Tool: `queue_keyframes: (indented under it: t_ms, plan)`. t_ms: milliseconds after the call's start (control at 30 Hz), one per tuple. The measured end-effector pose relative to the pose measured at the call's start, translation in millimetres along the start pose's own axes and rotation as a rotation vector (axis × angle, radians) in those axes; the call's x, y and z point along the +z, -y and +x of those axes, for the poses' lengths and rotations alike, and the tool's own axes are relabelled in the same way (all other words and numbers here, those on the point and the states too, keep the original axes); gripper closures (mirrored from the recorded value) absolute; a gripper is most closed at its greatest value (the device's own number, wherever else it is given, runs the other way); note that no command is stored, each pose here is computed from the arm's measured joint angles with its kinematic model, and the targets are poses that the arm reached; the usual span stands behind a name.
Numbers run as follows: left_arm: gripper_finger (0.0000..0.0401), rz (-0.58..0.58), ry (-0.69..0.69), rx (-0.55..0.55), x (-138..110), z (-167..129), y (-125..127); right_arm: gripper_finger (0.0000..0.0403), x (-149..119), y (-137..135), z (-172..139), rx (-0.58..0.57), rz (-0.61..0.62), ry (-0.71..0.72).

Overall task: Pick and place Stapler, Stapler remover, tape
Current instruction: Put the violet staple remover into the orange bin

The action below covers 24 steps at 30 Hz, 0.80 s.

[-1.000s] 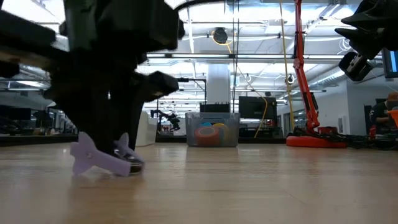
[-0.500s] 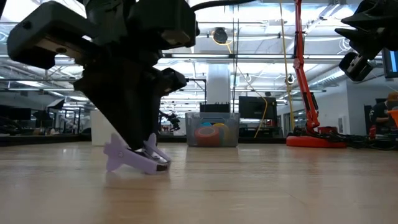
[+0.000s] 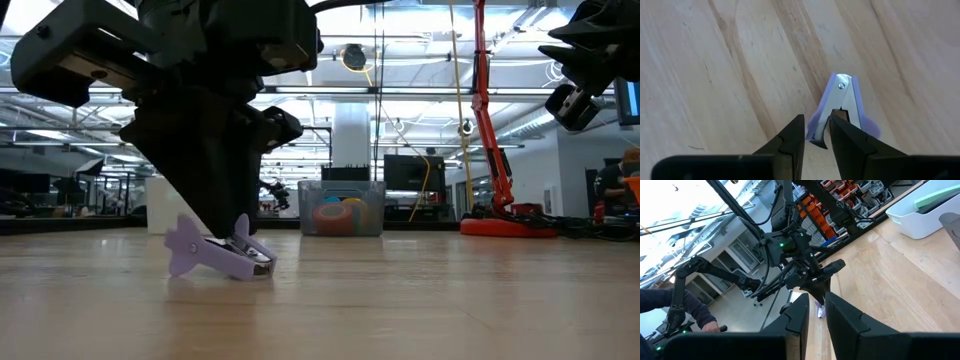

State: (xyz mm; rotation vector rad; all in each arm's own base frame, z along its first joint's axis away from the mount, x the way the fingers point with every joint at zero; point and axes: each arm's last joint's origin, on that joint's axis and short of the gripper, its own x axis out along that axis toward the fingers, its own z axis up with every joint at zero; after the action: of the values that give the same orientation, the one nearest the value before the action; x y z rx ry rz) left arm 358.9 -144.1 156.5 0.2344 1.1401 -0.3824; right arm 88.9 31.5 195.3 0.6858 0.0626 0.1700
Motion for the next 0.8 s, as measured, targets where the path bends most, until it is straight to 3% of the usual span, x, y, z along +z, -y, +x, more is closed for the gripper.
queue_keyframes:
  t_ms: [167,333,567,800]
  plan:
    - [0.0321,0.000,0.000,-0.003,0.0,-0.2,0.1,0.0349,0.0,0.0,0.0,0.000,0.004,0.000]
    - [0.0389,-0.004,0.038,-0.063,3.9,-1.5,1.8,0.0349,0.0,0.0,0.0,0.000,0.004,0.000]
    - [0.0396,-0.045,0.040,-0.075,4.2,-1.6,1.8,0.0349,0.0,0.0,0.0,0.000,0.004,0.000]
    - [0.0398,-0.184,0.034,-0.068,3.1,-3.7,-12.8,0.0349,0.0,0.0,0.0,0.000,0.004,0.000]
